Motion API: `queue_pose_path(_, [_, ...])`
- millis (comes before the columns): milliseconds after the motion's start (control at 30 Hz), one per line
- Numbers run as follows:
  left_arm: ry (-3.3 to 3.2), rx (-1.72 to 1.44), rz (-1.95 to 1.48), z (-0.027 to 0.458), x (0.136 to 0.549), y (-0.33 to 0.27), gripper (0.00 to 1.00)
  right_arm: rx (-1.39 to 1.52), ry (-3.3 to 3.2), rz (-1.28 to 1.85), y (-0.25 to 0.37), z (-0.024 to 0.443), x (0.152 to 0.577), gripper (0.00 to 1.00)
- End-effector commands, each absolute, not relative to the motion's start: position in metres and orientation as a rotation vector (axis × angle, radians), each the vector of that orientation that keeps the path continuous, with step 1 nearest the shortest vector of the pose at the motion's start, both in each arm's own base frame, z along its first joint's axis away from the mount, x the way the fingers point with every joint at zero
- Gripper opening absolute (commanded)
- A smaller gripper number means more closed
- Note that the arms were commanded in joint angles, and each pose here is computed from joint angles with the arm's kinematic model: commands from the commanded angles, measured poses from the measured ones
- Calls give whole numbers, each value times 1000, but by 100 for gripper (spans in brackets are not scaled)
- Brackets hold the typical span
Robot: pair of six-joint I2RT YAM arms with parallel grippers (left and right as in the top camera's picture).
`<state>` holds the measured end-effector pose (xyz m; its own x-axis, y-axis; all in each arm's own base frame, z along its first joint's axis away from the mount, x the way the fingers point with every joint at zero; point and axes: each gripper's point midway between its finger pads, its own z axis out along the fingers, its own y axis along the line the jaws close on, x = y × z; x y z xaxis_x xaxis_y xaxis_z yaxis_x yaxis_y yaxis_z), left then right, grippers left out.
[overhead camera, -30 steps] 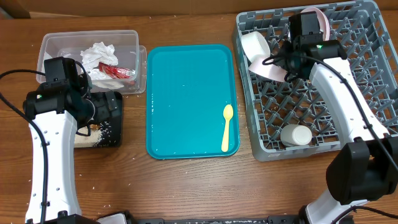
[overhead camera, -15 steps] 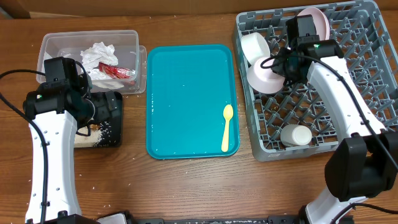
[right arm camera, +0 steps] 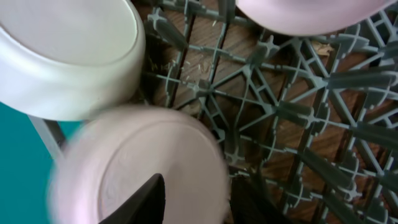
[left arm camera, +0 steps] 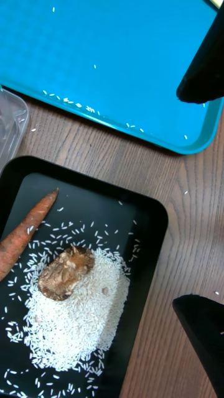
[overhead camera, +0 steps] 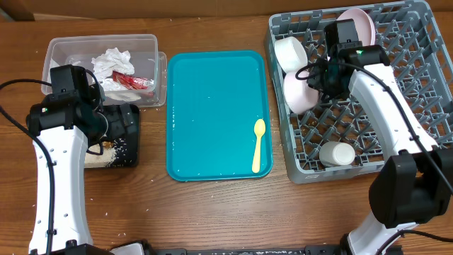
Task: Sort waste into correct bins and load items into the dishwasher
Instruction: 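Open the right gripper and withdraw it upward from the rack, then move the right gripper to the yellow spoon and grasp it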
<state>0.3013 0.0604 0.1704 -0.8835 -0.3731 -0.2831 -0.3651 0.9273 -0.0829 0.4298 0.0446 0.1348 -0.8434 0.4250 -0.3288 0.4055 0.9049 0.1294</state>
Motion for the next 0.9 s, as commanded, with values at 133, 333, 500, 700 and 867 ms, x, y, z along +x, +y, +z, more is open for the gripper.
queue_pose_path(133, [2796,-522,-45,169,302,61,100,606,2693,31,39,135,433,37])
queue_pose_path(333, [2796,-522,-45,169,302,61,100,485,2668,128,52,168,439,38])
queue_pose_path(500, [2796,-522,-45,169,302,61,100,262,2665,394,98,219,423,38])
queue_pose_path(700, [2796,-522,-45,169,302,61,100,-82,2807,495,180,210,365,42])
queue_pose_path(867, [2796,-522,-45,169,302,61,100,-165,2912,325,222,159,325,44])
